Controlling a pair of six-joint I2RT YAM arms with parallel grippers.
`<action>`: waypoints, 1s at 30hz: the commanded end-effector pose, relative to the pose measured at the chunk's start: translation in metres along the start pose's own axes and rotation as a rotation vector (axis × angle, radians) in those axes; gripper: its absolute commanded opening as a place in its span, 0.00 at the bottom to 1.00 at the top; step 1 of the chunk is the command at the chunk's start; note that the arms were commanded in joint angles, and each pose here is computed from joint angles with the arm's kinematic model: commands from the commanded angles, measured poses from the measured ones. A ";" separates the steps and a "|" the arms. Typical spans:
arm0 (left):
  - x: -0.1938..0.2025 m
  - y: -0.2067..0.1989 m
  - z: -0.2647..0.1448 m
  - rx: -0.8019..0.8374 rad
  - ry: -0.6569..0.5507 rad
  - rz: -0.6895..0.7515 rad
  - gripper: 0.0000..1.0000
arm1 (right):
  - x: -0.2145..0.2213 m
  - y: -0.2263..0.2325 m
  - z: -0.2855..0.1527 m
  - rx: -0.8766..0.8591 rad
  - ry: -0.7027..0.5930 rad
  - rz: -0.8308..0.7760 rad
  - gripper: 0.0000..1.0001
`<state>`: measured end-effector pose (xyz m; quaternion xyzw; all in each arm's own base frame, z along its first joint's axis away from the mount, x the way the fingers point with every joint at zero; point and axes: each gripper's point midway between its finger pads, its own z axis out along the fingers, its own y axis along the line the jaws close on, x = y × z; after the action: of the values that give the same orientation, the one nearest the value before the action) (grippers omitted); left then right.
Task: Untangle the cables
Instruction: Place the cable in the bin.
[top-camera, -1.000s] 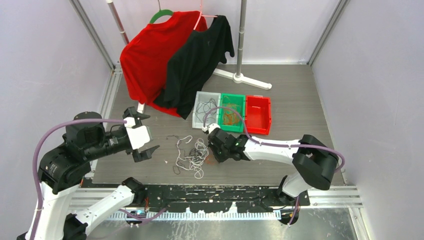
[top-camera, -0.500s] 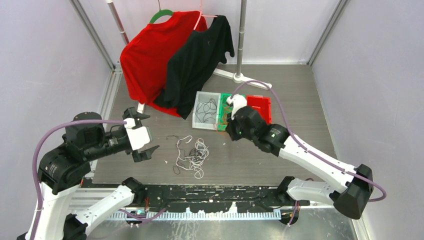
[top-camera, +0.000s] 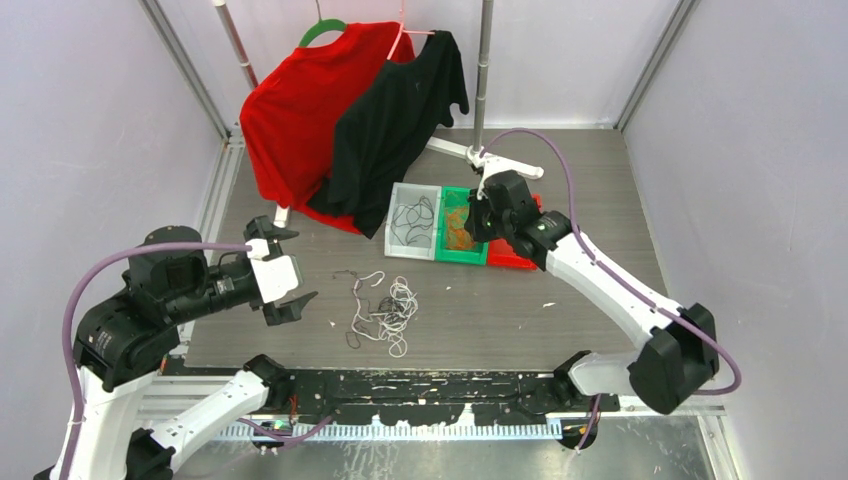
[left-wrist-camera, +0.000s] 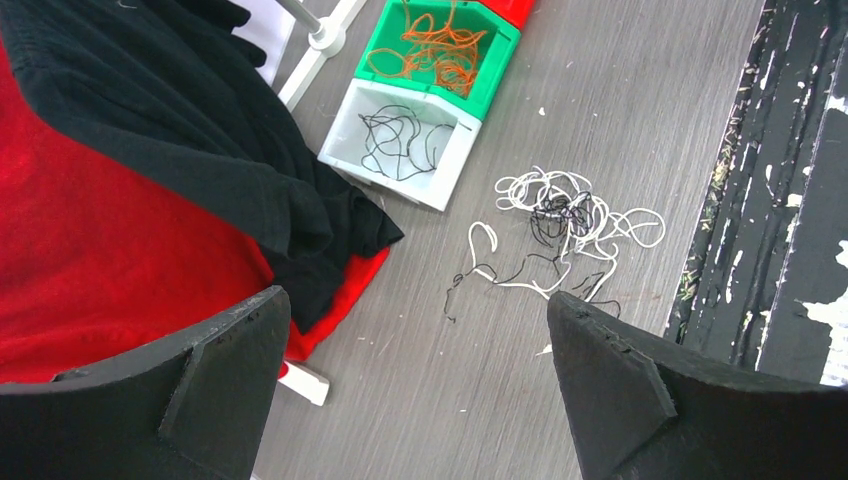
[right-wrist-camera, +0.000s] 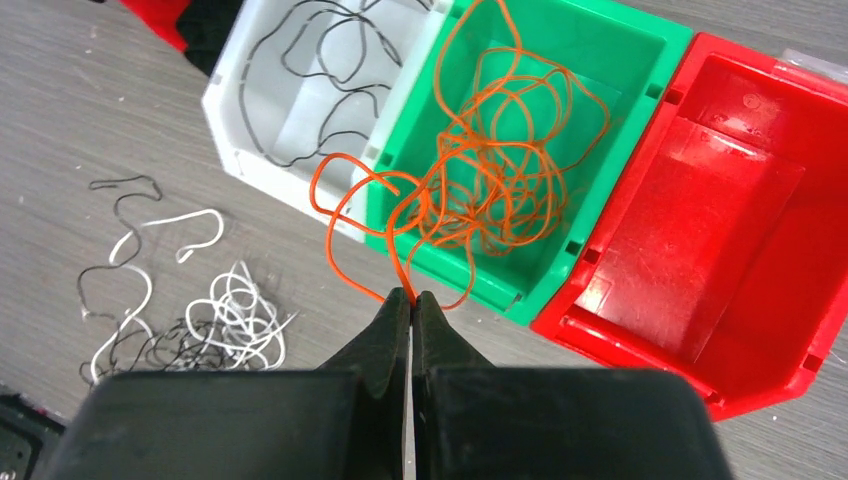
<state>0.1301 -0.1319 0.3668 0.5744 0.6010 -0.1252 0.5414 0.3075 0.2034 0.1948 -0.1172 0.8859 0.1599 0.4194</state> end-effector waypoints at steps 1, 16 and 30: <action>-0.007 0.000 -0.005 -0.005 -0.025 0.014 0.99 | -0.037 -0.002 0.014 -0.027 -0.087 0.038 0.01; -0.001 -0.001 -0.002 0.004 -0.005 0.029 0.99 | -0.010 -0.054 0.116 0.234 0.069 0.017 0.01; 0.015 -0.008 0.003 0.040 0.051 0.014 1.00 | -0.019 -0.047 0.118 0.294 0.080 -0.037 0.42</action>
<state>0.1303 -0.1296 0.3561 0.5857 0.6041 -0.1175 0.5274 0.4068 0.2050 0.0674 -0.0944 0.9382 0.0044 0.3329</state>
